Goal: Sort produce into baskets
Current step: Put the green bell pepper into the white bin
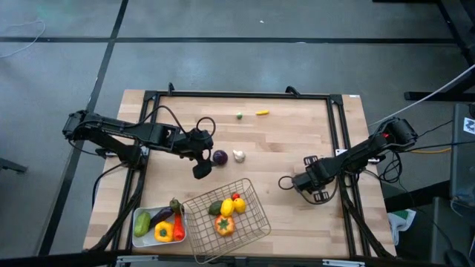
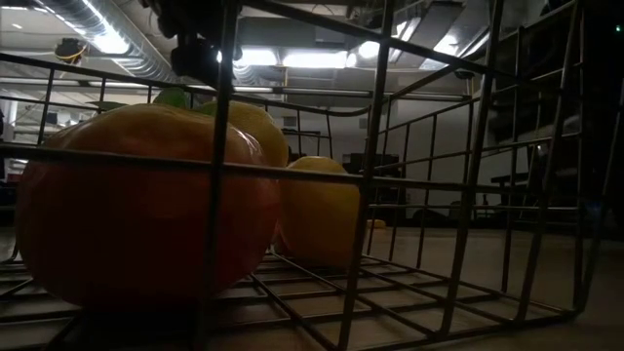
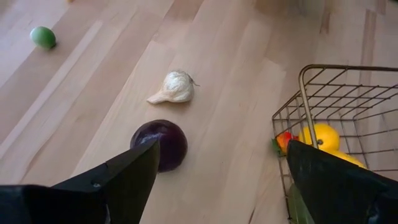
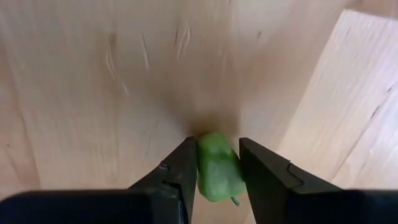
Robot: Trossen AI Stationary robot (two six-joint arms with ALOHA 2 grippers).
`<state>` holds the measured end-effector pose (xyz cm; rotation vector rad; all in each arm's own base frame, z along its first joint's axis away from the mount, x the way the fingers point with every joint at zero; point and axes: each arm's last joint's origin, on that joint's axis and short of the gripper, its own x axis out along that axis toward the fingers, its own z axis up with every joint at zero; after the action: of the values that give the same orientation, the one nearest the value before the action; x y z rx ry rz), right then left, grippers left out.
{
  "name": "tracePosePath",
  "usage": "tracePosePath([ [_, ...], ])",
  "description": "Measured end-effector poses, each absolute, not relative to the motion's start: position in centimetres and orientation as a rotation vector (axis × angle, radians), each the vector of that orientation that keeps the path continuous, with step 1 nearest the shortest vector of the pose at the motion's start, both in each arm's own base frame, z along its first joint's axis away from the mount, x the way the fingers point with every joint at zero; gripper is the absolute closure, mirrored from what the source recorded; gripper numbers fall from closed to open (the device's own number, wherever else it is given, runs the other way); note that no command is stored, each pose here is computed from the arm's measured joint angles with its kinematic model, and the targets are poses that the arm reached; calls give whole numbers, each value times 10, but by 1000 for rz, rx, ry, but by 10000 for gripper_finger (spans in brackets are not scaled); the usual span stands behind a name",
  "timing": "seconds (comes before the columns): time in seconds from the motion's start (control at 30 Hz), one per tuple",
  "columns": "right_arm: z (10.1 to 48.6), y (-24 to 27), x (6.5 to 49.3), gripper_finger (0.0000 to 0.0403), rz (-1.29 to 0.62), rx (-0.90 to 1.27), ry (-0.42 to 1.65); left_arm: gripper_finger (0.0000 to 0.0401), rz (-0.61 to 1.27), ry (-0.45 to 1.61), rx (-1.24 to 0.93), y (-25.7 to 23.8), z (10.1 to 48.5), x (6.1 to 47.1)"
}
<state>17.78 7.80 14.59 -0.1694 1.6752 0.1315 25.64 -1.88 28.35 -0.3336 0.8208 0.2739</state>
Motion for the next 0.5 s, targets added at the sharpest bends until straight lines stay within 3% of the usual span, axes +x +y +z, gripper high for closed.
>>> tracePosePath([
  [0.27, 171, 86, 199, 288, 147, -197, 1561, 56, 241, 716, -334, -19, 291, 264],
  [0.5, 230, 95, 236, 288, 107, -396, 1280, 56, 153, 496, -311, -27, 309, 277],
])
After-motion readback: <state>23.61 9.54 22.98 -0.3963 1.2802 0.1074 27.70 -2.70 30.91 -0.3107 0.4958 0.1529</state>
